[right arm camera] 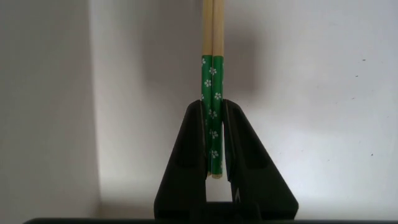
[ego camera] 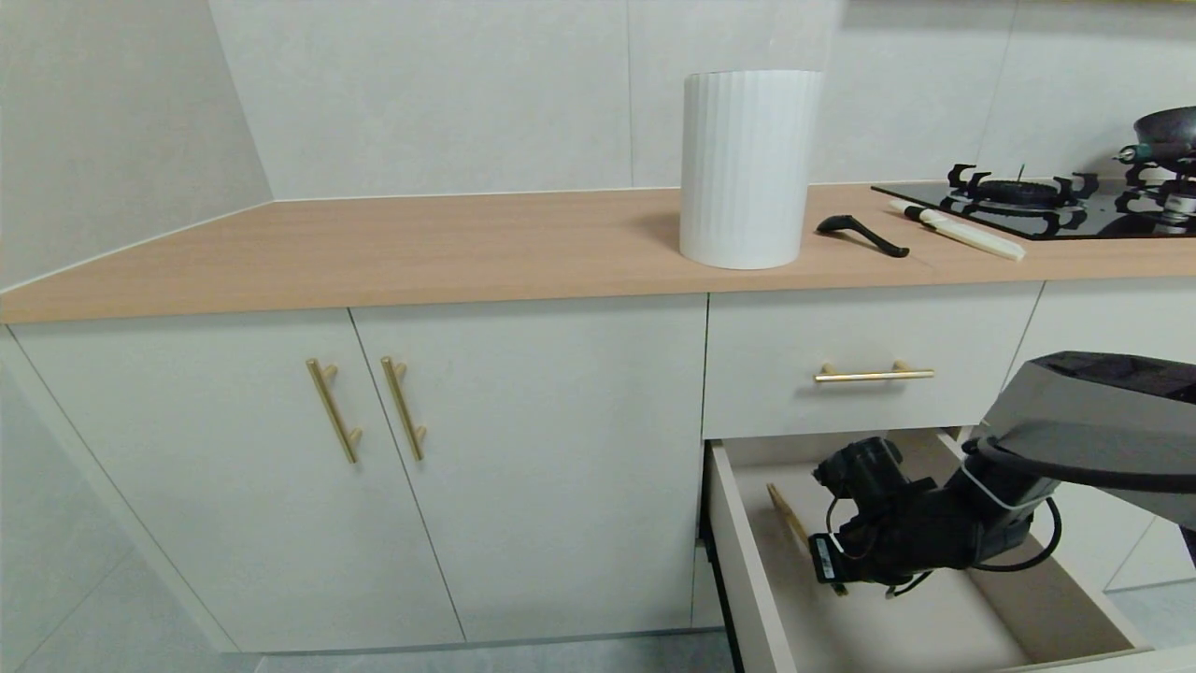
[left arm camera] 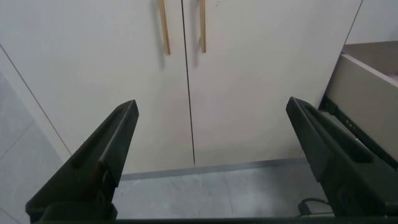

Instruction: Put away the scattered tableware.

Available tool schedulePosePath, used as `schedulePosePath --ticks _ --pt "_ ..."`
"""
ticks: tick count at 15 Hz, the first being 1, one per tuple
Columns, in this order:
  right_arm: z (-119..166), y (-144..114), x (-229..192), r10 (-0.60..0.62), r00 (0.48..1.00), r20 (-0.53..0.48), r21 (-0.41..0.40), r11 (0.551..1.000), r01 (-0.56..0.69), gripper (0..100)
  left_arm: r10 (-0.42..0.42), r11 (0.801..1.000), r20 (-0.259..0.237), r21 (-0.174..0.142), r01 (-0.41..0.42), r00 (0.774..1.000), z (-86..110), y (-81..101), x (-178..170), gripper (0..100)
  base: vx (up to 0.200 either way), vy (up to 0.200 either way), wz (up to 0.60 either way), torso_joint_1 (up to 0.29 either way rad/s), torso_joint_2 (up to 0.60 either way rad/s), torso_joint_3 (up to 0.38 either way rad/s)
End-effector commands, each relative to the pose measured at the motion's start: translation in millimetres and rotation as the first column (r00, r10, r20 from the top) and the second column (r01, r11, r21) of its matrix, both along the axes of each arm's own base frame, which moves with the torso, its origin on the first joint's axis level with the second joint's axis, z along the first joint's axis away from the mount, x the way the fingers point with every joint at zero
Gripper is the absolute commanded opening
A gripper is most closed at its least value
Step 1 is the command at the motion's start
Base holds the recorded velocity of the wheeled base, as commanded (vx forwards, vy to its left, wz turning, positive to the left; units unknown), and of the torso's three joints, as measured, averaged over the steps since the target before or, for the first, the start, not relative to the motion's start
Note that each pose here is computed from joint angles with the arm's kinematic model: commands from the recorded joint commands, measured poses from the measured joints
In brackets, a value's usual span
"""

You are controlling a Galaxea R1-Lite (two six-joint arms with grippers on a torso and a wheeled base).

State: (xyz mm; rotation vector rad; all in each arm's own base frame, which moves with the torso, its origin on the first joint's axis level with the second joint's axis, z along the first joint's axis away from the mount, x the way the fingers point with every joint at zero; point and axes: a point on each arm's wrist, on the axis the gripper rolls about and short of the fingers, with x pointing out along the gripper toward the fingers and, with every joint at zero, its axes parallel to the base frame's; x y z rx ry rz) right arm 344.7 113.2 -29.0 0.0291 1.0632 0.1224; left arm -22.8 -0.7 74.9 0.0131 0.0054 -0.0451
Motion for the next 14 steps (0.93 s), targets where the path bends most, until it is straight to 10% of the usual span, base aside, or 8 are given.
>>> schedulePosePath --ticks 1,7,8,14 --pt "-6.3 -0.1 0.5 -0.002 1.0 -0.014 -0.003 1.0 0.002 0 -0.001 1.0 0.0 -0.001 0.001 1.0 0.0 0.0 0.0 100 0.0 0.0 0.0 0.0 0.0 0.0" --pt "-4.7 -0.1 0.6 -0.003 1.0 -0.011 -0.003 1.0 0.003 0 0.001 1.0 0.0 0.001 -0.001 1.0 0.0 0.0 0.0 100 0.0 0.0 0.0 0.0 0.0 0.0" --pt "-4.1 -0.1 0.6 -0.003 1.0 -0.009 -0.003 1.0 0.003 100 0.001 1.0 0.0 -0.001 -0.001 1.0 0.0 0.0 0.0 100 0.0 0.0 0.0 0.0 0.0 0.0" --pt "14.7 -0.7 -3.2 0.0 1.0 0.023 0.011 1.0 -0.001 100 0.001 1.0 0.0 0.001 -0.001 1.0 0.0 0.0 0.0 100 0.0 0.0 0.0 0.0 0.0 0.0"
